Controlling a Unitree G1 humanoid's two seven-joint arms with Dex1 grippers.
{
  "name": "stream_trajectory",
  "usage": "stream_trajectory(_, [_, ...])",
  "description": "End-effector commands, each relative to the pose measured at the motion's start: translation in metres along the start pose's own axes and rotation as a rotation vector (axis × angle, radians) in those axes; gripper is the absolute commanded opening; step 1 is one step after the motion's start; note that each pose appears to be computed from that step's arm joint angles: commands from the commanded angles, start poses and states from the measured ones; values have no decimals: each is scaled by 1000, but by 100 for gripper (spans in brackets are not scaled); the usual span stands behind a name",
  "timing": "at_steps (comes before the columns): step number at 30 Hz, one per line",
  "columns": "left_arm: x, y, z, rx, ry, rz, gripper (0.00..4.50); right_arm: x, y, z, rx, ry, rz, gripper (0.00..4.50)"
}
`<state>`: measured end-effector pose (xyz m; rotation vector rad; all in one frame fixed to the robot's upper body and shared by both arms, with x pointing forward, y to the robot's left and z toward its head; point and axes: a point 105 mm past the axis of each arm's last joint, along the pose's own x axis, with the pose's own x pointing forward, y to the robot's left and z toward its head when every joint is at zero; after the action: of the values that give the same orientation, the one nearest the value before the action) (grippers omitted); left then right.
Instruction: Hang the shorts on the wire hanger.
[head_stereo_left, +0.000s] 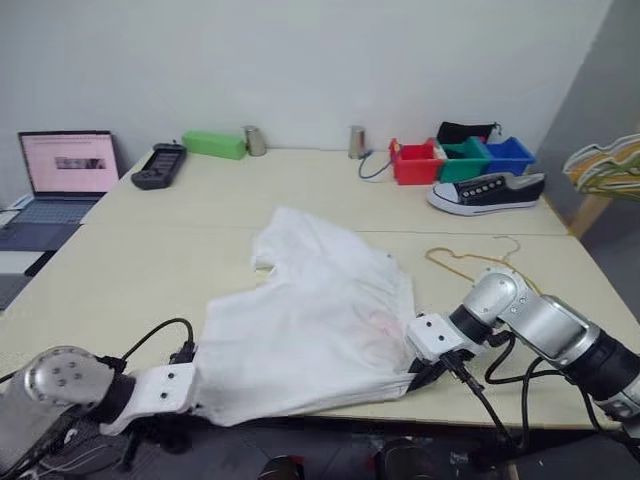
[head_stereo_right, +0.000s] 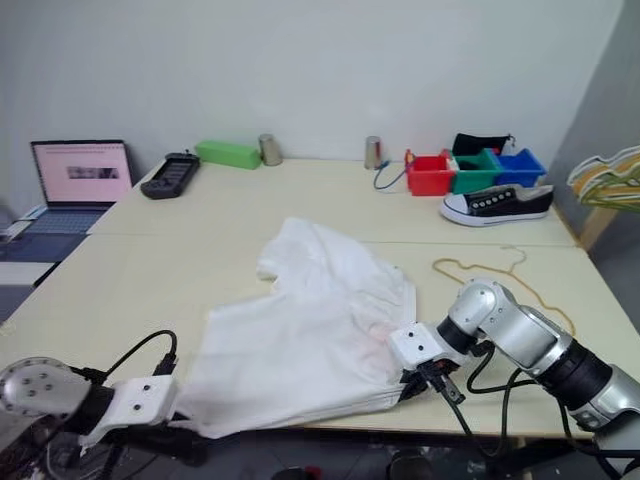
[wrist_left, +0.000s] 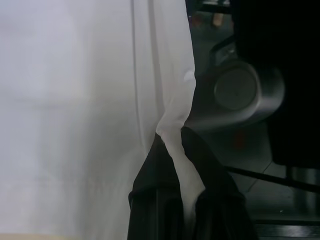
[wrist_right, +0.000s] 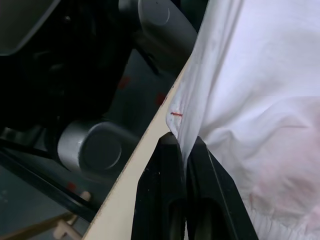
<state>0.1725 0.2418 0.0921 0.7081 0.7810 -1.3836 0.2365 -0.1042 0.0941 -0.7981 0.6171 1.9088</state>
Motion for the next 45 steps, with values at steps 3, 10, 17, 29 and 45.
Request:
stream_trajectory(3, [-73,183,-3,88,126,737,0,-69,-103,4,49,19,-385,3])
stream_trajectory(10, [-250,274,122,206,107,1832,0,-258,-199,89,-114,-35,-1761,3])
stream_trajectory(17, [-314,240,189,506,43,2206,0,-288,-177,149,-520,-116,-2108,3])
stream_trajectory(29, [-44,110,-23,-105,152,536,0,-44,-176,10,-139,-114,-972,3])
stream_trajectory(45, [-37,42,-54,-5,406,359,0,25,-44,-10,-69,78,-378,3])
